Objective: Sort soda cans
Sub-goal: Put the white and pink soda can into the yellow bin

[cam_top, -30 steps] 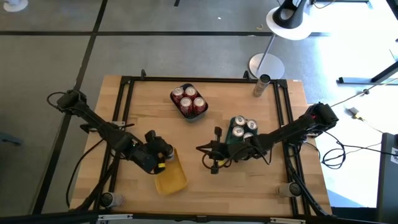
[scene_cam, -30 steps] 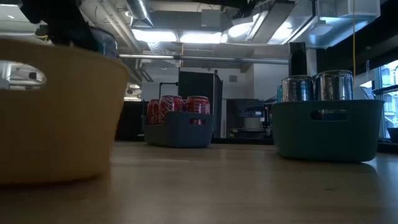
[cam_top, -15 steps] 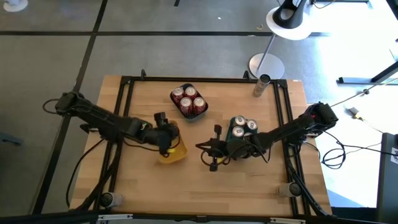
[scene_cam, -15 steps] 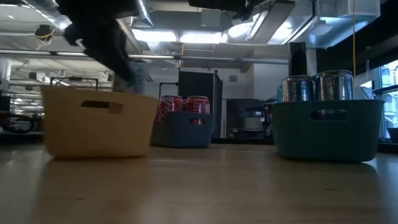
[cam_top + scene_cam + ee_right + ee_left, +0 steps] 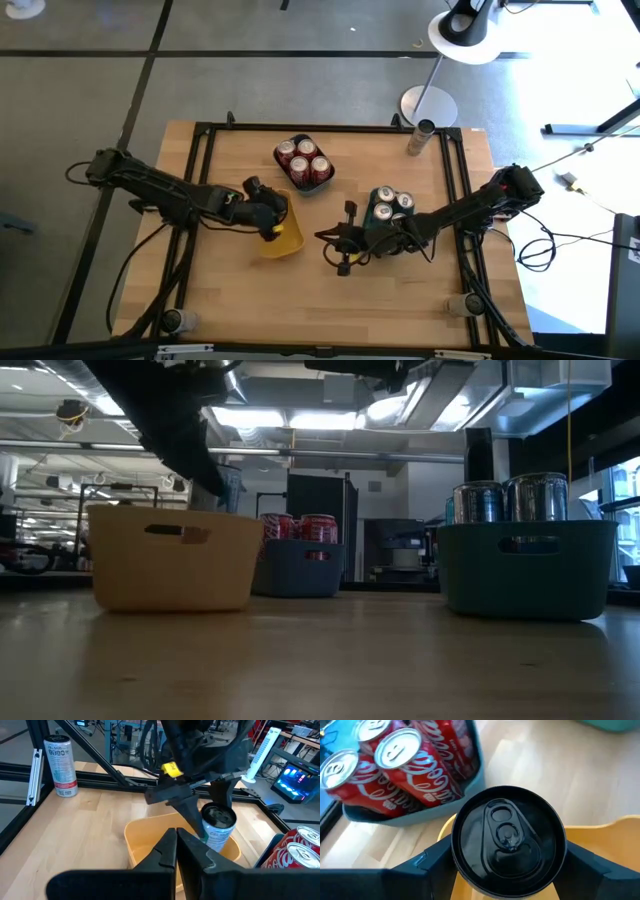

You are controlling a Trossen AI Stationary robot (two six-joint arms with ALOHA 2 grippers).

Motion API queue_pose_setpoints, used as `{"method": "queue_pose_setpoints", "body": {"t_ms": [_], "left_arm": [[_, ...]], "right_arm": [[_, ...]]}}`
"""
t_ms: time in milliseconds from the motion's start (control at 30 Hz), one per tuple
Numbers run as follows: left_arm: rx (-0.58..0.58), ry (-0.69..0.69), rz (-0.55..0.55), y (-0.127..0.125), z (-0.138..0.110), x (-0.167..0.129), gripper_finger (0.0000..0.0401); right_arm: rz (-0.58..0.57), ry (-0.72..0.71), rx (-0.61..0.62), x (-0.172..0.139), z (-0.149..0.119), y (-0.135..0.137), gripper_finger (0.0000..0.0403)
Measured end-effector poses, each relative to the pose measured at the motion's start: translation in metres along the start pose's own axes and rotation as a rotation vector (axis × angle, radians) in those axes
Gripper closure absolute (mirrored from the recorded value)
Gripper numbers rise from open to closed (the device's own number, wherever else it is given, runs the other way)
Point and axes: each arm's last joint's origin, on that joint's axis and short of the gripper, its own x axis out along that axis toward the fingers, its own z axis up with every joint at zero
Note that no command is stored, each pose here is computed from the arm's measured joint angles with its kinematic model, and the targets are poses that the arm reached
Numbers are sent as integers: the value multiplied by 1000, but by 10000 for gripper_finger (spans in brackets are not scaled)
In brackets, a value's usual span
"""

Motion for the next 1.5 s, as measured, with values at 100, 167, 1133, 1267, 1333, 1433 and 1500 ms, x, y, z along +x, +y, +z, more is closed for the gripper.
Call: {"method": "queue_pose_setpoints", "body": {"t_ms": [100, 167, 1133, 1267, 1333, 1433, 1500], "left_arm": [[-55, -26, 13, 1, -4, 6, 152], [-75, -45, 13, 1, -3, 8, 152], [-57, -41, 5, 15, 17, -17, 78], [-73, -67, -1, 24, 26, -35, 78], [-82, -82, -11, 27, 26, -41, 78], [-64, -120, -52, 30, 28, -50, 78], [-28, -171, -93, 29, 31, -58, 77]], "right_arm": [[0, 0, -4, 0, 0, 0, 391], [0, 0, -7, 0, 0, 0, 391], [1, 14, -11, 0, -1, 0, 391], [1, 21, -15, 0, -2, 0, 391], [1, 22, -15, 0, -2, 0, 391], [1, 22, -15, 0, -2, 0, 391], [2, 17, -13, 0, -2, 0, 391]]}}
